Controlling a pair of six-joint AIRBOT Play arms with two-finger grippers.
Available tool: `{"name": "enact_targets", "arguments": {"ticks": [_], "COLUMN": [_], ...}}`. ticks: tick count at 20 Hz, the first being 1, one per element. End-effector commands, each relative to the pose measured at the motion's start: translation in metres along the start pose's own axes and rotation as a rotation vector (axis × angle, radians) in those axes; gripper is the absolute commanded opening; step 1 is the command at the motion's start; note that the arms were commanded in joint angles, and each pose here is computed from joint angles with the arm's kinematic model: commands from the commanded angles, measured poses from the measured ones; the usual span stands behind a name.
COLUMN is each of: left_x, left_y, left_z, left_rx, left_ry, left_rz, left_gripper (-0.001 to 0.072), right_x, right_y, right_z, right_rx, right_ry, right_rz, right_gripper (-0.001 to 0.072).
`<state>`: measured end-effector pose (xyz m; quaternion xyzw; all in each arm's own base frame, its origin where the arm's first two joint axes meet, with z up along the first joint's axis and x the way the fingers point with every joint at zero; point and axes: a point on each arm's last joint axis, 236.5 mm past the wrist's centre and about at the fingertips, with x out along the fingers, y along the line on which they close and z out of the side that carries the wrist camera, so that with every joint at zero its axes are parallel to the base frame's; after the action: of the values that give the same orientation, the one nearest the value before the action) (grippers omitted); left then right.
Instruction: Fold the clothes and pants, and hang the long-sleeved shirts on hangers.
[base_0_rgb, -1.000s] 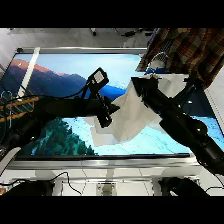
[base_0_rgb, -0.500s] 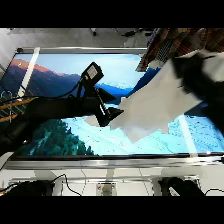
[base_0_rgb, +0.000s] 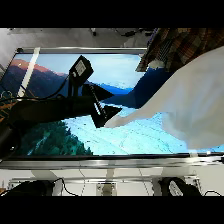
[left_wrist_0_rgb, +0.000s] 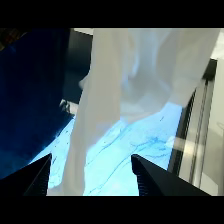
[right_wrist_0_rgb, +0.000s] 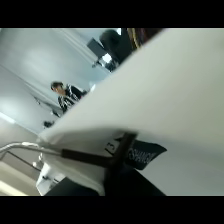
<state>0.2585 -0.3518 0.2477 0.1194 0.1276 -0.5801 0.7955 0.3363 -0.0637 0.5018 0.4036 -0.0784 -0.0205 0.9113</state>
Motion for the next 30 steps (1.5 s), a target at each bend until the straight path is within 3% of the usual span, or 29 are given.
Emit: {"name": "enact_targets", "arguments": {"ticks": [1, 8, 15, 22, 27, 28, 30], "left_x": [-0.002, -0.002, -0.001, -0.001, -0.001, -0.001, -0.001], "left_y": [-0.001, -0.006, -0.006, -0.006, -0.006, -0.006, -0.006], "left_z": [0.001, -0.003, -0.003, -0.004, -0.004, -0.004, -0.004], "left_rx": [0.002, 0.002, 0.002, -0.005, -0.032, -0.032, -0.032], "left_ry": [-0.003, 0.015, 0.016, 0.017, 0.017, 0.017, 0.017], "left_rz": [0.001, -0.021, -0.023, -0.023, -0.022, -0.022, -0.022], "left_gripper": [0.0592, 0.0592, 0.0592, 0.0592, 0.0592, 0.0592, 0.0592], "right_x": [0.007, 0.009, -0.034, -0.015, 0.000, 0.001, -0.002], "right_y": [0.009, -0.021, -0.037, -0.073, -0.105, -0.109, -0.114], "right_z": [0.039, 0.144, 0.212, 0.207, 0.175, 0.168, 0.160], "right_rx": [0.120, 0.534, 0.620, 0.692, 0.612, 0.595, 0.578], "right_ry": [-0.057, -0.331, -0.560, -0.520, -0.412, -0.387, -0.365], "right_rz": [0.022, 0.098, 0.182, 0.109, -0.077, -0.108, -0.160], "right_gripper": [0.0045, 0.0045, 0.0045, 0.0045, 0.0055, 0.0098, 0.0365]}}
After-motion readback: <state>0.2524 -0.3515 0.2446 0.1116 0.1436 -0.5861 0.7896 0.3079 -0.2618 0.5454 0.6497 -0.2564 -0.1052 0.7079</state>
